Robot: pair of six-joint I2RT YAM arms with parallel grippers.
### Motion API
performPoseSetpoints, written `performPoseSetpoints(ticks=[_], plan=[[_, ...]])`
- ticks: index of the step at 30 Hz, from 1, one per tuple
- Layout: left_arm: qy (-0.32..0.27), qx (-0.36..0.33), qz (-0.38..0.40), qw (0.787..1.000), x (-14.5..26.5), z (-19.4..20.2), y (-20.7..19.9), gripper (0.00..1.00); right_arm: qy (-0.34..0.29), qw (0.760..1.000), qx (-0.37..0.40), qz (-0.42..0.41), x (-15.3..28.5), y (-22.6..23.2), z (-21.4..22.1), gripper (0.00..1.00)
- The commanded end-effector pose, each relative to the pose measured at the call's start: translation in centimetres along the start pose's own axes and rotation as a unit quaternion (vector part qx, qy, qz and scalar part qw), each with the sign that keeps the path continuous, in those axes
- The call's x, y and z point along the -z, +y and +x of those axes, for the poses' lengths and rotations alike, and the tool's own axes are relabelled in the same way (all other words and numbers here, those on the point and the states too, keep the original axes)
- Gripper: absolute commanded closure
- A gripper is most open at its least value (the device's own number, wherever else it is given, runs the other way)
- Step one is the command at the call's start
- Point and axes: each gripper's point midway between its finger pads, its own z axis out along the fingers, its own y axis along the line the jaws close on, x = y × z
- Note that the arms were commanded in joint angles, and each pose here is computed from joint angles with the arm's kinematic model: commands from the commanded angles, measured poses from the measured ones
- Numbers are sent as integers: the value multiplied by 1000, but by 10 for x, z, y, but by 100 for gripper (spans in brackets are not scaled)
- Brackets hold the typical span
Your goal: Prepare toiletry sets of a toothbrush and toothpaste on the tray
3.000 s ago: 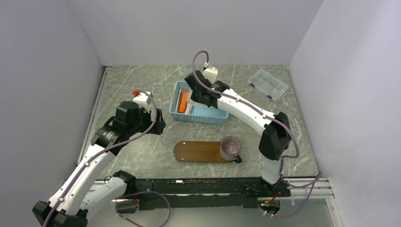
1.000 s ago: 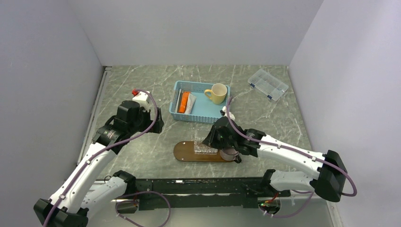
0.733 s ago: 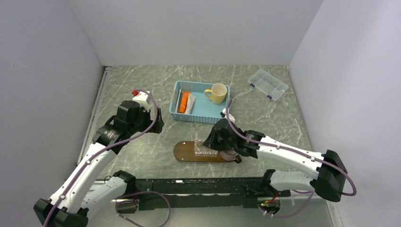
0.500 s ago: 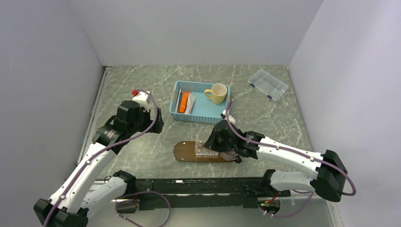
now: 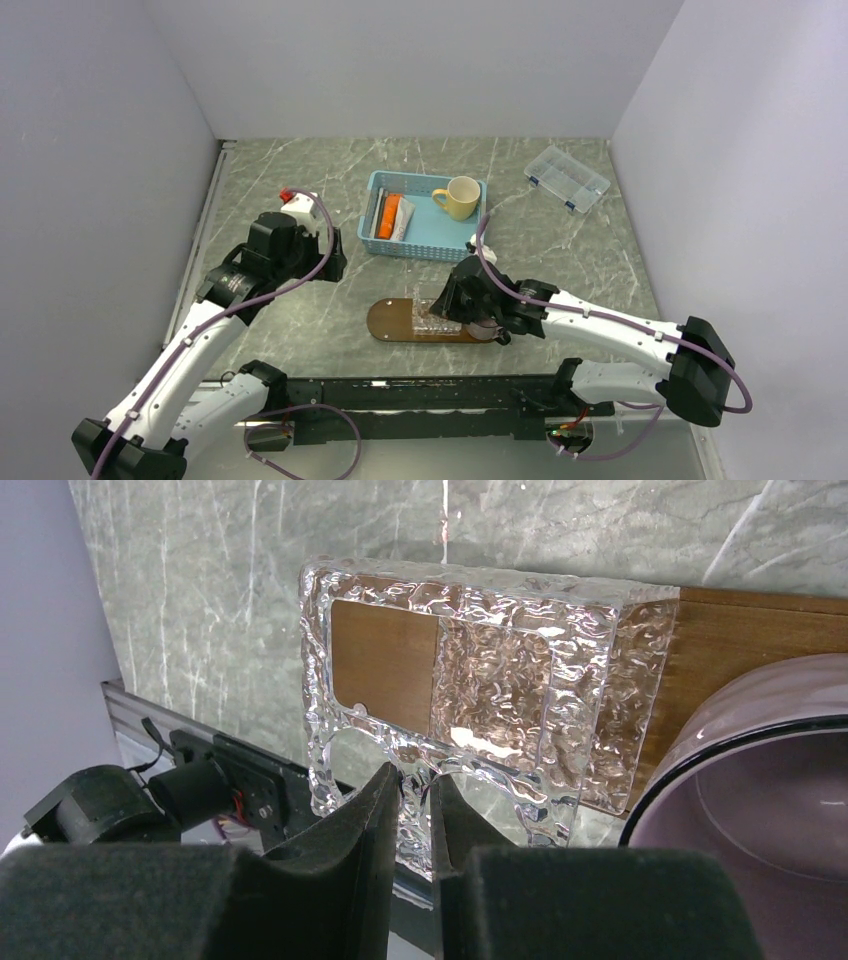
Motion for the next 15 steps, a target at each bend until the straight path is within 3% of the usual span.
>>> performPoseSetpoints(ticks=[1,15], plan=[[-7,0,2,1000,-2,-5,-1,1,-8,999,-1,-40,6,18,-4,100],[-5,-1,0,1000,-2,-4,0,1,-1,999,10,-34,4,12,1,100]])
